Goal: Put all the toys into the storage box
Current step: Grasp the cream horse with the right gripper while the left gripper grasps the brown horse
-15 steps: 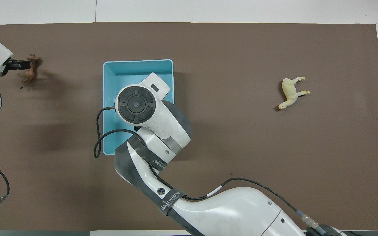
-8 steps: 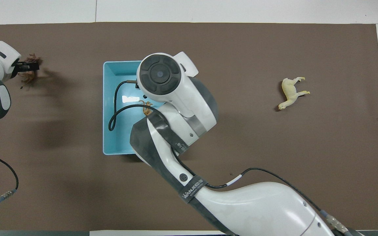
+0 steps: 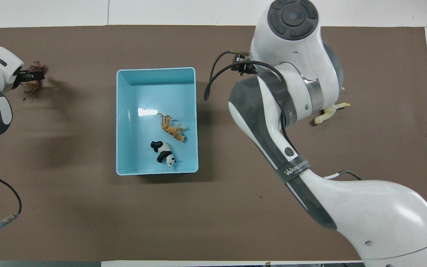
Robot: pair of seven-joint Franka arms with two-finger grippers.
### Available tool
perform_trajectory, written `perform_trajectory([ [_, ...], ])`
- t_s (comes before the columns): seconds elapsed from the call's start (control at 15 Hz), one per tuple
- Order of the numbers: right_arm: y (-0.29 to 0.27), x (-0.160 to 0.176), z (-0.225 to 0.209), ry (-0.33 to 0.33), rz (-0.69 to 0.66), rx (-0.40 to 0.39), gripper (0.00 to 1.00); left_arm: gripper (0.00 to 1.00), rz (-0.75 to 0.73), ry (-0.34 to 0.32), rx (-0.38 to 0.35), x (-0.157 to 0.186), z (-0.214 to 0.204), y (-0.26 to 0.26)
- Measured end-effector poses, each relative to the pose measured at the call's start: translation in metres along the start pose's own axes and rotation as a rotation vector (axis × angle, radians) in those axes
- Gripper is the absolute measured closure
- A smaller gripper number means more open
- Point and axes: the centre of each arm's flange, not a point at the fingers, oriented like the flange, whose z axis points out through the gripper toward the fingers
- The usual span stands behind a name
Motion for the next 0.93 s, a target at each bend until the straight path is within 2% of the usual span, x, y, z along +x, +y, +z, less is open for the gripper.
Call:
perform_trajectory([
  [0.33, 0.160, -0.001, 0.068, 0.050, -0.128, 0.007, 0.00, 0.00, 0.010, -0.035, -0.004, -0.016, 0.012, -0.003],
  [0.47, 0.193, -0.016, 0.092, 0.053, -0.117, 0.007, 0.00, 0.00, 0.010, -0.038, -0.006, -0.017, 0.013, -0.002],
  [0.53, 0.197, -0.025, 0.100, 0.045, -0.113, 0.008, 0.00, 0.06, 0.011, -0.037, -0.009, -0.017, 0.013, 0.000],
  [0.6, 0.196, -0.033, 0.106, 0.037, -0.116, 0.010, 0.00, 0.07, 0.011, -0.037, -0.010, -0.017, 0.013, 0.001],
  [0.67, 0.194, -0.040, 0.109, 0.034, -0.121, 0.012, 0.00, 0.11, 0.010, -0.036, -0.011, -0.016, 0.013, 0.001],
  [0.8, 0.190, -0.049, 0.114, 0.071, -0.149, 0.021, 0.00, 0.34, 0.010, -0.034, -0.016, -0.015, 0.012, 0.004],
  [0.93, 0.190, -0.053, 0.121, 0.125, -0.239, 0.022, 0.00, 0.51, 0.010, -0.034, -0.019, -0.015, 0.012, 0.006],
])
